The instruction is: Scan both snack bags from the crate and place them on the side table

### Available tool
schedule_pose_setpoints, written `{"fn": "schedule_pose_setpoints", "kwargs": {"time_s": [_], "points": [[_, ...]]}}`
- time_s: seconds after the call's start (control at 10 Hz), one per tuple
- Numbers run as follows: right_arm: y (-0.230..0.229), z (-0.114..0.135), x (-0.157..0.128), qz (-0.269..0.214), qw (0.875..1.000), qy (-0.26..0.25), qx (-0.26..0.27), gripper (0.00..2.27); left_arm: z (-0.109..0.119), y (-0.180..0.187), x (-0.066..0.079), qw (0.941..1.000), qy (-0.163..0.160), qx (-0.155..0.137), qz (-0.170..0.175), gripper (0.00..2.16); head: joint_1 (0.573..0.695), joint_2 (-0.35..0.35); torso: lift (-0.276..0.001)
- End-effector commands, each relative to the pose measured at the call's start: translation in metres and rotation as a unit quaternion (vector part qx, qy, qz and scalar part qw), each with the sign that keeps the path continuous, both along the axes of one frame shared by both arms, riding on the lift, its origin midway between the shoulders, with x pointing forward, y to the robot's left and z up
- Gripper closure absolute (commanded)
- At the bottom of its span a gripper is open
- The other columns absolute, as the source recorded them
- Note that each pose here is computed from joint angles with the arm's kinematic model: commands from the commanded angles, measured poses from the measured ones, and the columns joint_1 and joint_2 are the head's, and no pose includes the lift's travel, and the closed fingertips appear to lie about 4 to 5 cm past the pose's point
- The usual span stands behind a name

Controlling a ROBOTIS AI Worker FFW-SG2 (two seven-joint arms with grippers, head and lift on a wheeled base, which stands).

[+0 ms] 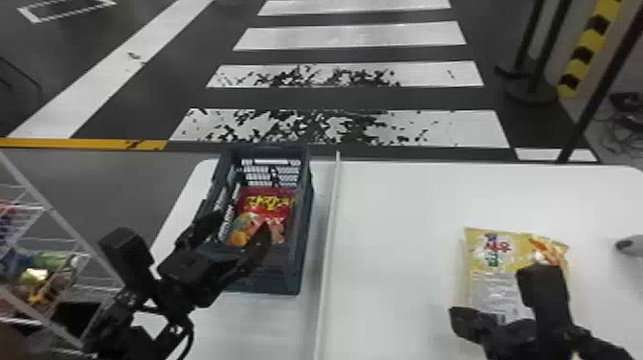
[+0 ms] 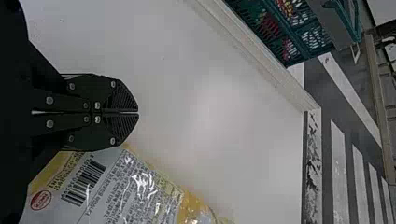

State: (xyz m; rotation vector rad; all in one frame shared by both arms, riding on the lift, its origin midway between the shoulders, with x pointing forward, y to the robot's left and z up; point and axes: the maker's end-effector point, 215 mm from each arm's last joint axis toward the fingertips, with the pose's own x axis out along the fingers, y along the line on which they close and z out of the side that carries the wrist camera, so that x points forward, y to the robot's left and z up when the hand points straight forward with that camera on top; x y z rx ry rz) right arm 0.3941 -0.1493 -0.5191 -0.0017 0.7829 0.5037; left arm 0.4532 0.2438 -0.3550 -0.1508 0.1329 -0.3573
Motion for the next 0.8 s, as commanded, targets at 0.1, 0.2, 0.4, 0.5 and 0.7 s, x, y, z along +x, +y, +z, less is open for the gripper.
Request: {"fn": "schedule_pose_setpoints", "kwargs": {"time_s": [0.1,0.2,0.4,0.5,0.7], "points": [[-0.006,0.000,-0.003,-0.003,1.000,0.002,-0.008,2.26,0.000,0.000,0.001,1.0000,0.000,0.000,0.000,0.08,0.695,0.123,-0.095],[-0.006,0.000,-0.003,-0.004,1.000,0.002,-0.008,2.25,0.000,0.000,0.001,1.0000,0.000,0.000,0.000,0.08,0.695,0.120,-0.095],[-0.007,0.002,-0.003,-0.005,1.000,0.000,-0.006,2.25,0.000,0.000,0.001,1.0000,-0.001,-0.001,-0.001,0.08,0.695,0.117,-0.095],[-0.002,0.004,-0.005,-0.002,1.000,0.000,0.001,2.25,0.000,0.000,0.001,1.0000,-0.001,-0.001,0.000,0.08,0.695,0.116,-0.095],[0.033,0.046,-0.004,0.011,0.996,-0.011,0.092,2.21,-0.002,-0.001,0.001,1.0000,0.001,-0.002,0.000,0.08,0.695,0.126,-0.095]]}}
